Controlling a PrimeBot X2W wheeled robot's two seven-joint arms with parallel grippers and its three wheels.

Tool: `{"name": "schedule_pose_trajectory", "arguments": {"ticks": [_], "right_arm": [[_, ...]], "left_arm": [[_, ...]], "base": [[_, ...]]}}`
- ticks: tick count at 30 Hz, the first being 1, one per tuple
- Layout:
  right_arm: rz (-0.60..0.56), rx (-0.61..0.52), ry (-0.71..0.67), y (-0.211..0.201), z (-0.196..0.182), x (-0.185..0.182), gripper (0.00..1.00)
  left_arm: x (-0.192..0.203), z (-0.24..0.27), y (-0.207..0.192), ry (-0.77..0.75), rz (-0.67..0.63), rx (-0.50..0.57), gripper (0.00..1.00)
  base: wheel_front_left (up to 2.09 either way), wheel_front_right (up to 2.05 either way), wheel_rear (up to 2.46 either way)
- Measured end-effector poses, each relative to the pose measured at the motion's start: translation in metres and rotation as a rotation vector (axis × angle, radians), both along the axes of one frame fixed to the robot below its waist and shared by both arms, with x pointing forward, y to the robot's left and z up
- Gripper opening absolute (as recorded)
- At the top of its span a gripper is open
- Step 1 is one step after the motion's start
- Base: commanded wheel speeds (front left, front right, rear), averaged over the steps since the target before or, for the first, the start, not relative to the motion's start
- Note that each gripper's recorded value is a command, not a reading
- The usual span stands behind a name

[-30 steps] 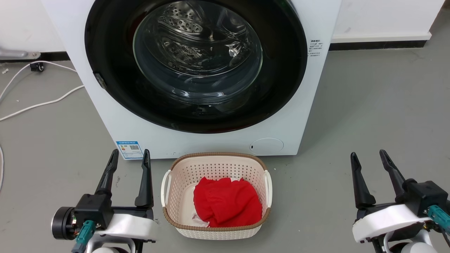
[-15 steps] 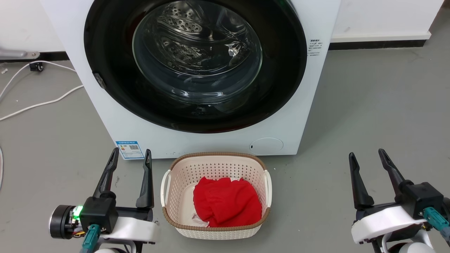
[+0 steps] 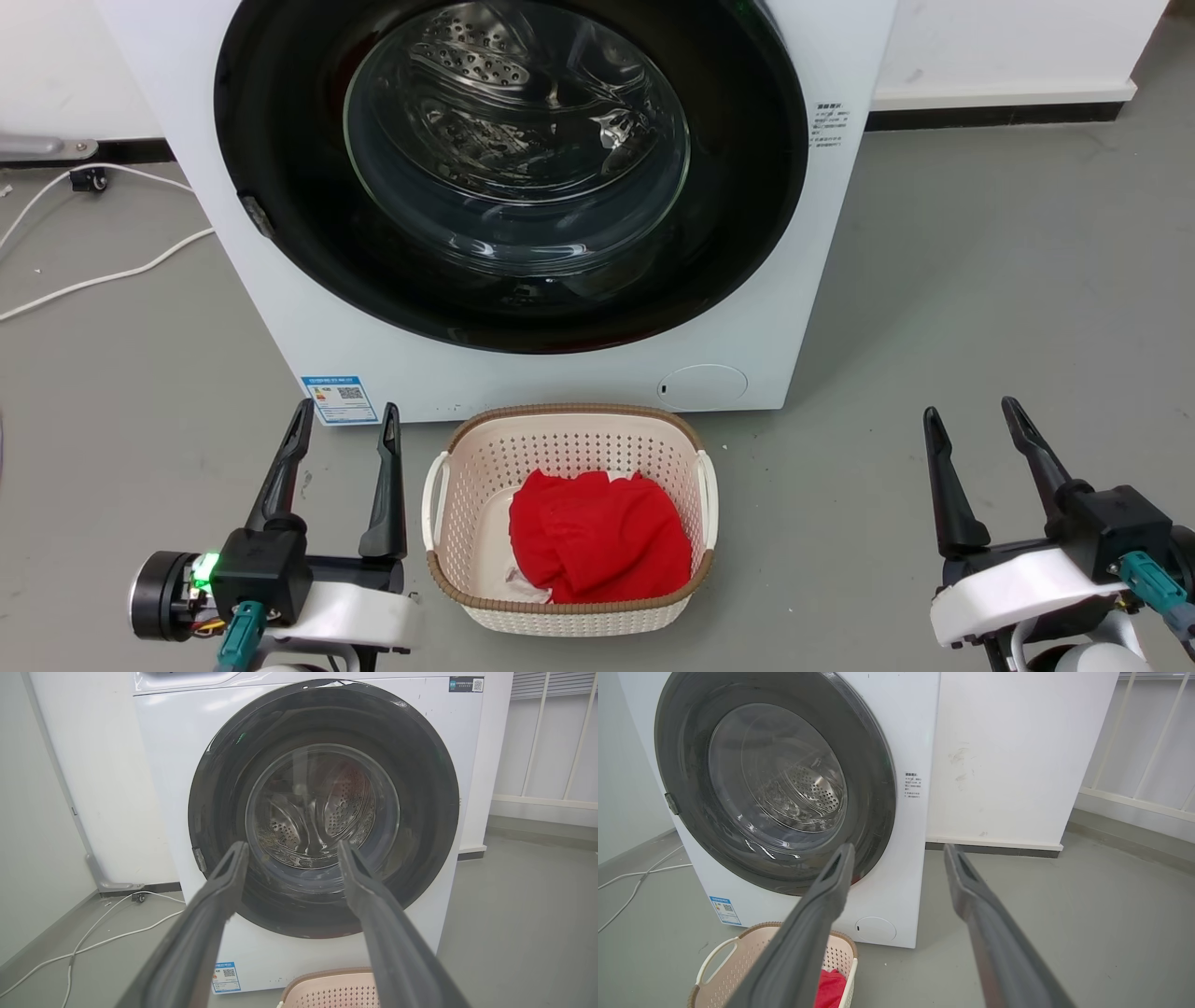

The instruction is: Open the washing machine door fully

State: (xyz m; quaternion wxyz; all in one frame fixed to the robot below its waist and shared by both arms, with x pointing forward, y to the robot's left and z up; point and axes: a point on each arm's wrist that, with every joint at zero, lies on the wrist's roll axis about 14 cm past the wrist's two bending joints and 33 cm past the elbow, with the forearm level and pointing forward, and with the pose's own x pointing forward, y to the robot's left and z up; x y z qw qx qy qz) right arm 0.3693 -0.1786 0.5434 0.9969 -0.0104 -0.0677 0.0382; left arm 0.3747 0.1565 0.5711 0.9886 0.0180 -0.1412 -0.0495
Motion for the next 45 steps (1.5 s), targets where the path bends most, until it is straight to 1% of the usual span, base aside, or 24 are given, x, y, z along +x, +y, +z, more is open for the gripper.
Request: {"name": "schedule_pose_trajectory", "arguments": {"ticks": [3,4,5,10,11,12,13,15,17,21,23,25,28,31,35,38,45], "right_arm": [[-0.002,0.009,-0.002,-0.001,0.000,0.000,1.00],[-0.003,0.019,-0.005,-0.001,0.000,-0.001,0.69],[-0.003,0.031,-0.005,-0.001,0.000,-0.001,0.00],[-0.001,0.077,-0.019,-0.001,0.002,-0.001,0.00],[-0.001,0.107,-0.024,-0.002,0.003,-0.001,0.00],[-0.002,0.163,-0.034,-0.003,0.004,-0.001,0.00],[-0.007,0.252,-0.043,-0.006,0.005,-0.001,0.00],[-0.021,0.479,-0.056,-0.012,0.004,0.000,0.00],[-0.038,0.673,-0.074,-0.019,0.004,0.002,0.00],[-0.073,1.104,-0.102,-0.033,0.000,0.010,0.00],[-0.082,1.288,-0.123,-0.039,0.001,0.017,0.00],[-0.082,1.409,-0.141,-0.043,0.005,0.026,0.00],[-0.048,1.551,-0.139,-0.047,0.012,0.045,0.00],[0.000,1.664,-0.151,-0.053,0.026,0.068,0.00],[0.053,1.653,-0.098,-0.052,0.036,0.100,0.00],[0.102,1.622,-0.067,-0.050,0.052,0.130,0.00],[0.177,1.479,-0.004,-0.048,0.094,0.200,0.00]], "left_arm": [[0.000,0.000,0.000,0.001,0.001,-0.002,1.00],[0.000,0.000,0.001,0.002,0.003,-0.003,1.00],[0.000,-0.001,0.001,0.002,0.004,-0.004,1.00],[0.000,-0.001,0.003,0.004,0.007,-0.005,1.00],[-0.001,-0.001,0.003,0.005,0.006,-0.005,1.00],[-0.001,-0.001,0.003,0.005,0.008,-0.006,1.00],[-0.001,-0.001,0.003,0.005,0.009,-0.006,1.00],[-0.001,-0.002,0.004,0.006,0.013,-0.007,1.00],[-0.001,-0.002,0.005,0.008,0.015,-0.008,1.00],[-0.002,-0.003,0.006,0.011,0.020,-0.008,1.00],[-0.001,-0.005,0.007,0.015,0.022,-0.010,1.00],[0.000,-0.007,0.008,0.020,0.026,-0.014,1.00],[0.004,-0.008,0.009,0.024,0.031,-0.017,1.00],[0.008,-0.008,0.010,0.024,0.031,-0.018,1.00],[0.016,-0.009,0.011,0.026,0.034,-0.021,1.00],[0.024,-0.010,0.013,0.024,0.038,-0.020,1.00],[0.045,-0.009,0.015,0.013,0.033,-0.003,1.00]], "base": [[0.00,0.00,0.00],[0.00,0.00,0.00],[0.00,0.00,0.00],[0.00,0.00,0.00],[0.00,0.00,0.00],[0.00,0.00,0.00],[0.00,0.00,0.00],[0.00,0.00,0.00],[0.00,0.00,0.00],[0.00,0.00,0.00],[0.00,0.00,0.00],[0.00,0.00,0.00],[0.00,0.00,0.00],[0.00,0.00,0.00],[0.00,0.00,0.00],[0.00,0.00,0.00],[0.00,0.00,0.00]]}}
